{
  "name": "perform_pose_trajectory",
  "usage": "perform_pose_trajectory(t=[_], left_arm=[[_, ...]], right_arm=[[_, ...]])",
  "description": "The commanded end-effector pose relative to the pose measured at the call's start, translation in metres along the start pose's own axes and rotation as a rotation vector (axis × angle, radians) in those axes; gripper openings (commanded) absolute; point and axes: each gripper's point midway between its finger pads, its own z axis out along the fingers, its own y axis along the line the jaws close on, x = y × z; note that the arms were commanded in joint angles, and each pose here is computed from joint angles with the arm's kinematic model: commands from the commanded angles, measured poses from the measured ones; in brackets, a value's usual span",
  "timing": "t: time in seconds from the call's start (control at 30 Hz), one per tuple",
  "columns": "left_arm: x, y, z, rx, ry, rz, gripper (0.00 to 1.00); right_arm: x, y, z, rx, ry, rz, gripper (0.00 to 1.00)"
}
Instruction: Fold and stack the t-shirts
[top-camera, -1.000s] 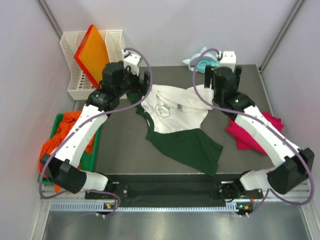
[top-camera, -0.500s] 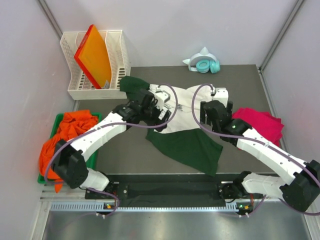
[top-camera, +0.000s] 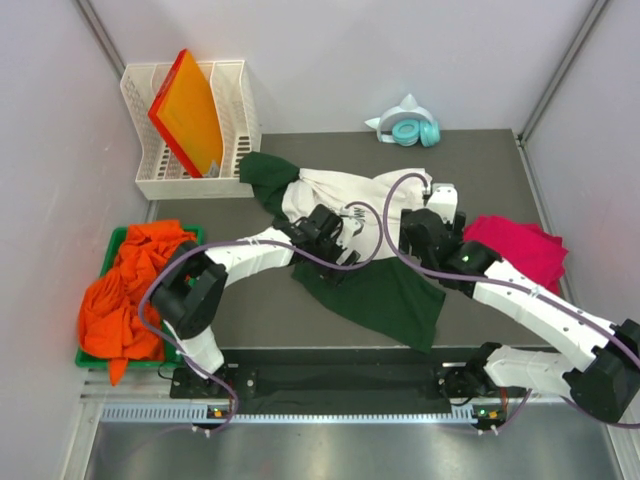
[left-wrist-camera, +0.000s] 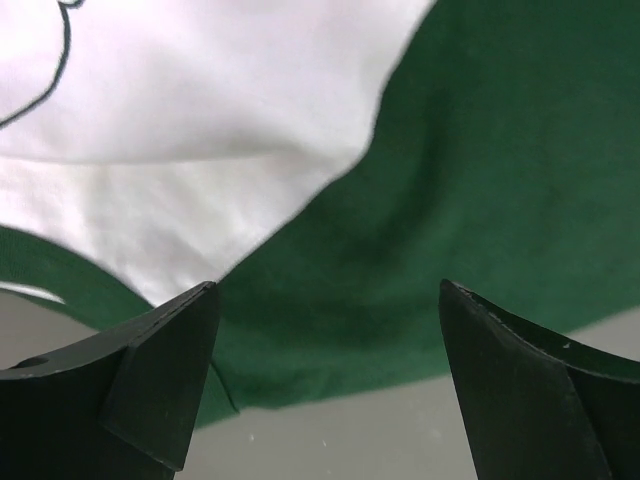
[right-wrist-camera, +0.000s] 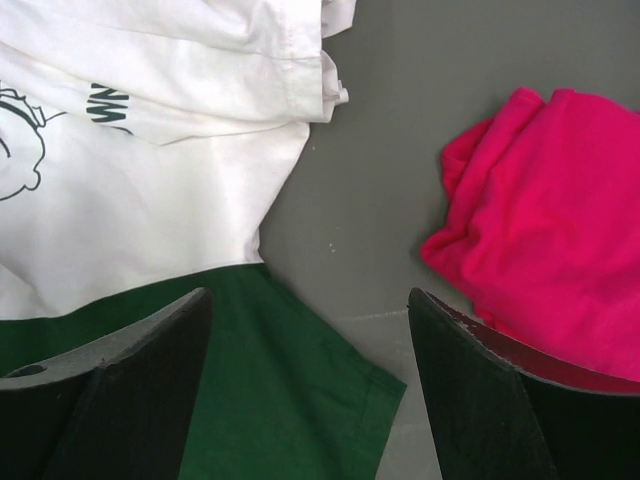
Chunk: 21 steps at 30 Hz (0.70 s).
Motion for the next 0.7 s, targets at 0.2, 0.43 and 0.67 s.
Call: perform_pose_trajectory(t=[0.2, 0.43, 0.67], left_arm=[[-0.072, 0.007, 0.014, -0.027, -0.186, -0.053, 0.90], [-0.067, 0.001, 0.036, 0.001, -0.141, -0.063, 0.86], [-0.041, -0.001, 0.046, 0.000, -0.079, -0.058, 0.76]], right_arm=[[-0.008, -0.005, -0.009, 0.027, -0.042, 0.070, 0.78], [-0.002, -0.005, -0.005, 0.037, -0.031, 0.066, 0.78], [0.002, -0.005, -0.002, 0.041, -0.030, 0.060, 0.77]])
